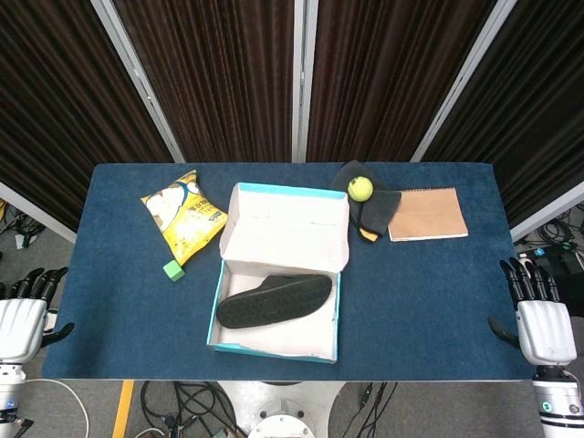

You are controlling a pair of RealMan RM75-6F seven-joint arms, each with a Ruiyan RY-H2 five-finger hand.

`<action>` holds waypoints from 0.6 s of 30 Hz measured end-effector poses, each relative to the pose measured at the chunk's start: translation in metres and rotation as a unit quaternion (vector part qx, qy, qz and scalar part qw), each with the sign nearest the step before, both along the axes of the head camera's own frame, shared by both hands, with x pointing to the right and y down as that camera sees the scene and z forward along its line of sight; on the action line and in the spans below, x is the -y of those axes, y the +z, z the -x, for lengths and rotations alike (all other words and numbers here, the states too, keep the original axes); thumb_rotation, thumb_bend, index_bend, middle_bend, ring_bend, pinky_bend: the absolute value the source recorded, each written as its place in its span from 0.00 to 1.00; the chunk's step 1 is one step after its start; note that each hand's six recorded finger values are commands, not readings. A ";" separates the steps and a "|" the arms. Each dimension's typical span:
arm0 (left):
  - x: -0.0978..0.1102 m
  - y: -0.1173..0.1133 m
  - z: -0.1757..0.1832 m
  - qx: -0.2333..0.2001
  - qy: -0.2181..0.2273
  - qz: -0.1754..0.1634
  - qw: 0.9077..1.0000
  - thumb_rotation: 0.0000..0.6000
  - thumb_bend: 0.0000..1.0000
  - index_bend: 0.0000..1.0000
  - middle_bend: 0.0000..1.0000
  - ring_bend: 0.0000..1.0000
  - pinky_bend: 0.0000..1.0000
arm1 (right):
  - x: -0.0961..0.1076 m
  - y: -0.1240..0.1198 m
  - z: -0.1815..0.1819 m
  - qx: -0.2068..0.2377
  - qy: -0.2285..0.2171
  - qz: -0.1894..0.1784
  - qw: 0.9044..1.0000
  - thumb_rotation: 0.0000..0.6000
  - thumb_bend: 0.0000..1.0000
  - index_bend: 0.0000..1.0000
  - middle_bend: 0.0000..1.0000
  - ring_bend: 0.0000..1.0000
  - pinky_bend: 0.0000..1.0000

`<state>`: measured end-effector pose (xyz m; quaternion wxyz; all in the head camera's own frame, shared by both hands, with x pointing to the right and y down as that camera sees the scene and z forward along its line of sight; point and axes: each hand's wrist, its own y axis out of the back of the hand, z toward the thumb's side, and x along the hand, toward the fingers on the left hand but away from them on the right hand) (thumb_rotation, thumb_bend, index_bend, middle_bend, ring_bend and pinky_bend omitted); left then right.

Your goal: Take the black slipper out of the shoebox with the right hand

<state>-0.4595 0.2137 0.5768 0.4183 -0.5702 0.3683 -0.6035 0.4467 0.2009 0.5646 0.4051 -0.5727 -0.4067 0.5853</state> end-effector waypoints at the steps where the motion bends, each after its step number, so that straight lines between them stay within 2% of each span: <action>1: 0.000 0.000 0.000 0.000 0.000 0.000 1.000 1.00 0.00 0.16 0.20 0.15 0.28 | 0.000 0.000 0.000 0.000 -0.001 0.000 1.000 1.00 0.11 0.00 0.06 0.00 0.07; 6: -0.002 0.004 -0.001 -0.001 0.000 0.008 1.000 1.00 0.00 0.16 0.20 0.15 0.28 | 0.002 0.000 0.004 -0.001 -0.008 0.000 1.000 1.00 0.11 0.00 0.07 0.00 0.09; 10: 0.000 0.005 -0.003 -0.002 0.004 0.013 1.000 1.00 0.00 0.16 0.20 0.15 0.28 | 0.004 0.000 0.015 0.011 -0.015 -0.005 1.000 1.00 0.11 0.02 0.11 0.00 0.14; 18: 0.001 0.005 -0.004 0.007 0.005 0.025 1.000 1.00 0.00 0.16 0.20 0.15 0.28 | 0.032 0.003 0.064 0.048 -0.066 -0.008 0.997 1.00 0.12 0.11 0.19 0.06 0.26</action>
